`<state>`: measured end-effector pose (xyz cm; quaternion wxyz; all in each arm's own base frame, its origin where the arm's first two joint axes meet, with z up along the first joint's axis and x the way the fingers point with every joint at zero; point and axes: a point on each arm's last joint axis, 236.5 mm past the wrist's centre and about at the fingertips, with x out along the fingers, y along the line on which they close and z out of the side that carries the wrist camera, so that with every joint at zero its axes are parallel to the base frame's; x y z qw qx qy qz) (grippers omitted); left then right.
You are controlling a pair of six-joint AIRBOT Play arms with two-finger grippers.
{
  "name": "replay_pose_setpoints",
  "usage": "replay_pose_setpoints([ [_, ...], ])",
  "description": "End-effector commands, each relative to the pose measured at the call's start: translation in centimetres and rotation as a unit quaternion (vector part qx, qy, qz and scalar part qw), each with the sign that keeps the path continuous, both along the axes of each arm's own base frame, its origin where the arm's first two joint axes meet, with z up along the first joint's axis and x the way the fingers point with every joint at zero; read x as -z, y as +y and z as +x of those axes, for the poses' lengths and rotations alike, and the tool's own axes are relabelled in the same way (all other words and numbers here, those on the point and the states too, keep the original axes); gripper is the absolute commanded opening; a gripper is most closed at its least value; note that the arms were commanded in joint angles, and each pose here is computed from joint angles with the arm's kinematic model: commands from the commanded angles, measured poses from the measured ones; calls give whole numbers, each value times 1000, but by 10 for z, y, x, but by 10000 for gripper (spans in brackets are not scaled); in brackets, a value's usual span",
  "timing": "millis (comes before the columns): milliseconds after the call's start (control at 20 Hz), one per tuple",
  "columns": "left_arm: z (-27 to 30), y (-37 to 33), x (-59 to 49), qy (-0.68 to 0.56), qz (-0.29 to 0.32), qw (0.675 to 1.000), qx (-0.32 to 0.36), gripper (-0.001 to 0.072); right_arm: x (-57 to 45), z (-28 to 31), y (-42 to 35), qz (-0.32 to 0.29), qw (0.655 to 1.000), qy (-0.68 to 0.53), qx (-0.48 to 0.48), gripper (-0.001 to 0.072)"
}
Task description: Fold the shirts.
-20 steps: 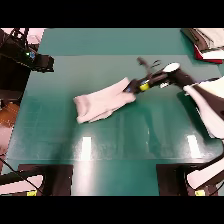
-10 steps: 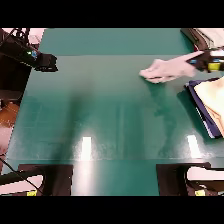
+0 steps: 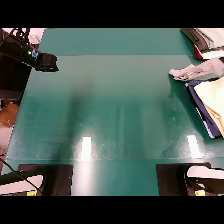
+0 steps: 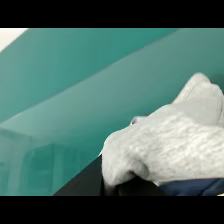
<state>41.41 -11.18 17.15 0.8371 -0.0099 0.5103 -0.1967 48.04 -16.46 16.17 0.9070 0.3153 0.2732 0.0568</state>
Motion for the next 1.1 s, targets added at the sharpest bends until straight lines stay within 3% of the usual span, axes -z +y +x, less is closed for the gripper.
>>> replay_pose_setpoints([
  [0, -1, -2, -1, 0, -5, 1000, 1, 22, -40, 6, -14, -42, 998, -44, 11, 12],
  [450, -1, -3, -1, 1, -7, 1000, 2, 22, -149, -11, 15, -92, 989, -105, -40, 12],
  [800, -8, -3, 2, 16, -5, 1000, 8, 22, -107, -52, -20, -174, 984, 32, 17, 12],
  [1050, -9, -3, 2, 18, -4, 1000, 8, 22, -74, -98, -40, -140, 984, 83, 65, 14],
])
